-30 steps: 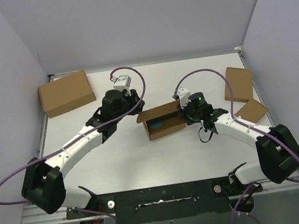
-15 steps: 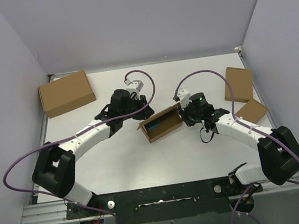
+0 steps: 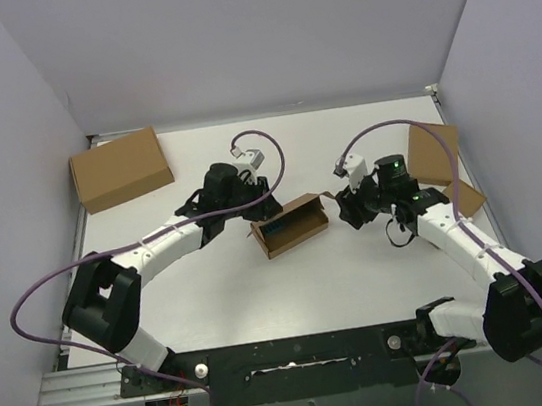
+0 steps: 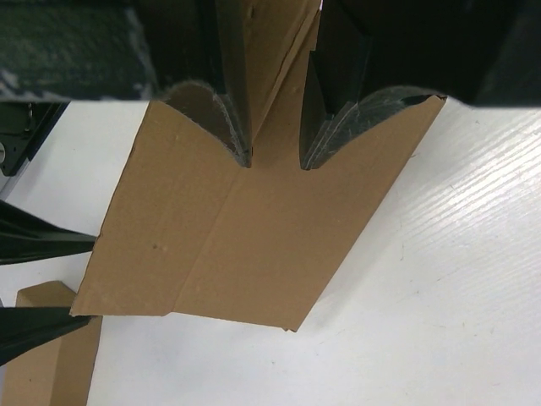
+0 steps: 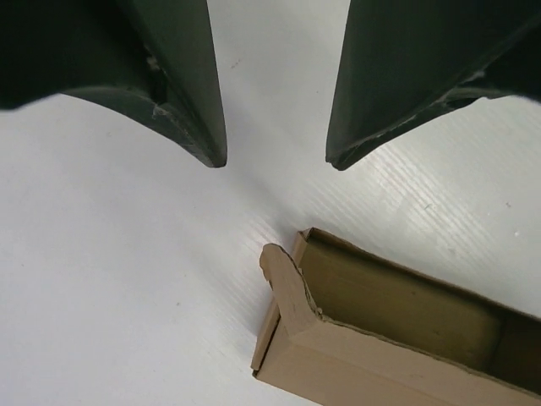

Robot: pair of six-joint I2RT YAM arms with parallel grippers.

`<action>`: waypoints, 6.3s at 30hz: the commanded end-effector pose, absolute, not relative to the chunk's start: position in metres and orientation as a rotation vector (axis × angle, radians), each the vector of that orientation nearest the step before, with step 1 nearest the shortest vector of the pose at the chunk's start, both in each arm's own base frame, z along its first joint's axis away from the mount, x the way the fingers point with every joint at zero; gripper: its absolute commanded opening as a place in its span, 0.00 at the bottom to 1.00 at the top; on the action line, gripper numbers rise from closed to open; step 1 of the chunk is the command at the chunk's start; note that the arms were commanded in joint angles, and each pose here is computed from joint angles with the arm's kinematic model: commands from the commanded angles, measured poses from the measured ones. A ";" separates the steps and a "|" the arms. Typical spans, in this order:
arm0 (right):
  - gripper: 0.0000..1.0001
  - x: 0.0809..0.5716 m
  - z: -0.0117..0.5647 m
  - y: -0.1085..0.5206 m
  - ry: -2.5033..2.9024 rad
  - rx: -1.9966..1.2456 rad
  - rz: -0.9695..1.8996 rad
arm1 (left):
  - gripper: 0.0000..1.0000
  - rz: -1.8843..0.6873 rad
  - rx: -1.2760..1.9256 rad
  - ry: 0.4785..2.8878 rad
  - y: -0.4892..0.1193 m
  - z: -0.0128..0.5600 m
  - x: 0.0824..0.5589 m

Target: Fold the paper box

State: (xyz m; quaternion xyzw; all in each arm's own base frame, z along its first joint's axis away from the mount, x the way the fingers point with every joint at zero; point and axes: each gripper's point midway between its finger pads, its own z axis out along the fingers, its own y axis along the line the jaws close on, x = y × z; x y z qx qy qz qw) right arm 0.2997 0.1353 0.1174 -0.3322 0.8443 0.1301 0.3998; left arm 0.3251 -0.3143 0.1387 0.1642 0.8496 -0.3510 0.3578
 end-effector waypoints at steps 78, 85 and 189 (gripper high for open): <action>0.06 0.362 0.113 0.126 2.259 -0.510 0.770 | 0.26 -0.953 0.434 2.303 -0.307 0.091 0.308; 0.13 0.305 0.170 0.195 1.840 -0.975 1.047 | 0.23 -0.935 0.434 2.342 -0.305 0.079 0.304; 0.43 0.340 0.069 0.180 2.363 -0.540 1.410 | 0.43 -1.395 -0.562 1.898 -0.288 0.112 0.287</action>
